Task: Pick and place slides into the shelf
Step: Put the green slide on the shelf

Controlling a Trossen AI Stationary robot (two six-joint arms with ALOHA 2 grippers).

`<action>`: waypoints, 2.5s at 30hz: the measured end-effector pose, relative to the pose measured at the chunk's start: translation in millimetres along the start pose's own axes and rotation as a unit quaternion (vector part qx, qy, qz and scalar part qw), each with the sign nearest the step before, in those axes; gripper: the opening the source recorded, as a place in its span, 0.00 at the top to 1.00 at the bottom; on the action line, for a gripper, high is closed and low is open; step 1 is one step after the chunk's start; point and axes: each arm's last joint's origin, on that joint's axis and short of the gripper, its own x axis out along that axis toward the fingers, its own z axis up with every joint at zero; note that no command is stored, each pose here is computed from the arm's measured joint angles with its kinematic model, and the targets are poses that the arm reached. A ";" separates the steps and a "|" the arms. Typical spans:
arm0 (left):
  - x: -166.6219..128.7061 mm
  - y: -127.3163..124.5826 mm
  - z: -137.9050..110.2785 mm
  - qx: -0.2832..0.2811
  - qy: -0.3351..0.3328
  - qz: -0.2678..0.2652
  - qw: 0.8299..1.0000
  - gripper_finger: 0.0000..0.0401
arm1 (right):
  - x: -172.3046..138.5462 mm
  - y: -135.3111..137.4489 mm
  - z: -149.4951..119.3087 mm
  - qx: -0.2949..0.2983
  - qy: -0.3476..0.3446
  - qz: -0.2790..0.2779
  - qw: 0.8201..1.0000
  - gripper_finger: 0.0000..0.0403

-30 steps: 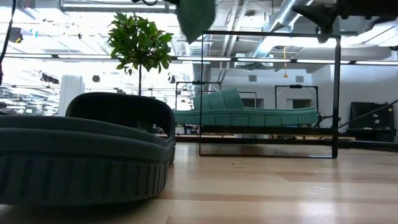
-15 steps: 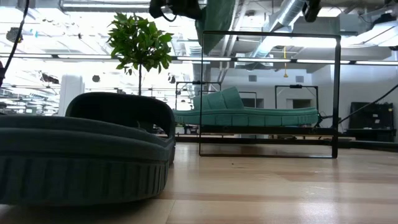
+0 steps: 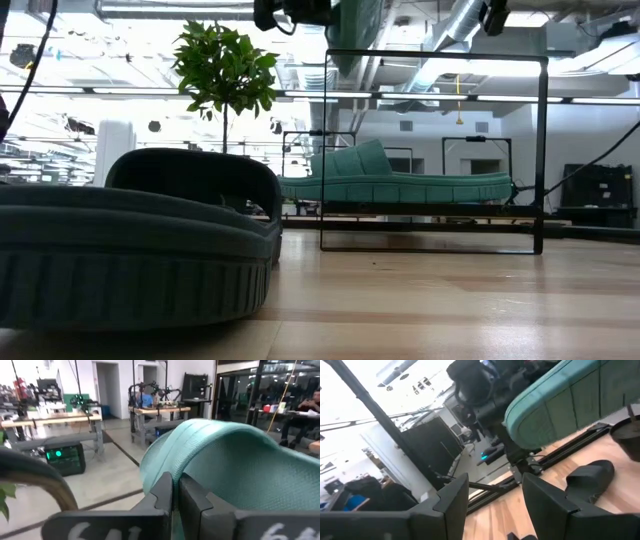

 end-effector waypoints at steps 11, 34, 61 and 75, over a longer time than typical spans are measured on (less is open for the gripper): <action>-4.2 0.0 15.7 0.023 -0.048 0.019 0.998 1.00 | -1.3 7.3 -4.4 0.001 0.003 0.007 1.000 0.58; -5.7 -3.6 12.9 0.085 -0.044 -0.018 0.995 1.00 | 35.1 8.5 -20.6 0.116 -0.052 -0.041 0.991 0.55; -14.0 -12.4 -2.4 0.186 -0.001 -0.074 0.980 1.00 | 79.3 -13.4 -9.4 0.162 -0.061 -0.127 0.977 0.54; -14.1 -12.1 -1.8 0.187 -0.001 -0.072 0.980 1.00 | 81.5 -22.0 -1.0 0.178 -0.093 -0.129 0.971 0.54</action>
